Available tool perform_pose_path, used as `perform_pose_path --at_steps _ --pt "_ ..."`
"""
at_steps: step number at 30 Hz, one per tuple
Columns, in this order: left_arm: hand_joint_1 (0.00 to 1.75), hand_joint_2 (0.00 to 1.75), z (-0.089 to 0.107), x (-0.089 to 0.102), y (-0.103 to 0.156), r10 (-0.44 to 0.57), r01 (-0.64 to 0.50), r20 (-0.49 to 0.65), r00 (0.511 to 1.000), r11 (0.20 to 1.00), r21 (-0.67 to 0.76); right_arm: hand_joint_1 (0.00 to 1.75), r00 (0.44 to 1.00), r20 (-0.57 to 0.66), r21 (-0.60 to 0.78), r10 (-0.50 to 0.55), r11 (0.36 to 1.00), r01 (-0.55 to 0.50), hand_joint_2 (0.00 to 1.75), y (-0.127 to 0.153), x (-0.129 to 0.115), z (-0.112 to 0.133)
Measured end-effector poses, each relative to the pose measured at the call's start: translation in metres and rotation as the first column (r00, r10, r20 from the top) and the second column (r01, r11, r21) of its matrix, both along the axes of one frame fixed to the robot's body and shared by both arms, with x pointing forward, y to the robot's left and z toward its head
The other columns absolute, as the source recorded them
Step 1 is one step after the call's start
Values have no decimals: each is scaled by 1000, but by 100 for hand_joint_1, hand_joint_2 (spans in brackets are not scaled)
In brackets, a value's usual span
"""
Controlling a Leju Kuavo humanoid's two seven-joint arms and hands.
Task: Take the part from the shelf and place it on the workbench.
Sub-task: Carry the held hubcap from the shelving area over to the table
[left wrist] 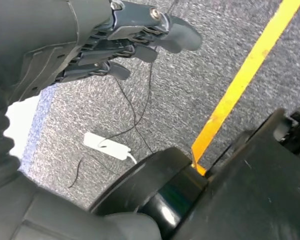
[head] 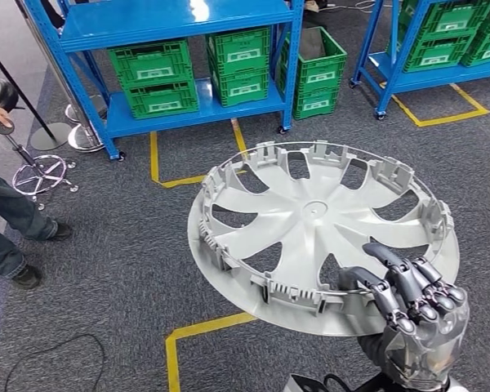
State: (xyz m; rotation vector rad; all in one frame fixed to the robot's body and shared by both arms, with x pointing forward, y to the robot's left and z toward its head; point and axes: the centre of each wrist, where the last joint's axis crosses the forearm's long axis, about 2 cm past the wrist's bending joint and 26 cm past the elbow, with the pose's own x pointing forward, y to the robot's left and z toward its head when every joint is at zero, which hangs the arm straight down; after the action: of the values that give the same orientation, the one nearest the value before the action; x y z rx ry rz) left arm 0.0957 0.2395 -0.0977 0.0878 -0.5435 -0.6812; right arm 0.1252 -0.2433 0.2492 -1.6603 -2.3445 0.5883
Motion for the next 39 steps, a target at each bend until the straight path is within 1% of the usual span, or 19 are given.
perform_pose_path --at_steps 4,9,14,23,30,36,39 --pt "0 175 0 1 0 0 0 1 1000 1000 1 175 1000 -1 0 0 1000 0 175 0 0 0" --pt "0 175 -1 -5 1 0 0 -10 1000 1000 1 175 1000 1 0 0 1000 0 175 0 0 0" --pt "0 175 0 -2 0 0 0 -4 1000 1000 0 175 1000 1 0 -1 1000 1 175 0 0 0" --pt "0 175 -1 -4 -2 0 0 -8 1000 1000 -3 175 1000 2 0 0 1000 0 175 0 0 0" --pt "0 175 0 -1 -1 0 0 -3 1000 1000 -2 175 1000 3 1 -3 1000 3 175 -1 0 1" --pt "0 175 0 -1 1 70 -71 -30 997 996 -46 175 999 42 -25 11 1000 -9 175 -1 3 6" --pt "0 175 -1 -3 0 81 -83 -39 996 995 -55 175 998 63 -26 12 1000 -10 175 -1 5 9"
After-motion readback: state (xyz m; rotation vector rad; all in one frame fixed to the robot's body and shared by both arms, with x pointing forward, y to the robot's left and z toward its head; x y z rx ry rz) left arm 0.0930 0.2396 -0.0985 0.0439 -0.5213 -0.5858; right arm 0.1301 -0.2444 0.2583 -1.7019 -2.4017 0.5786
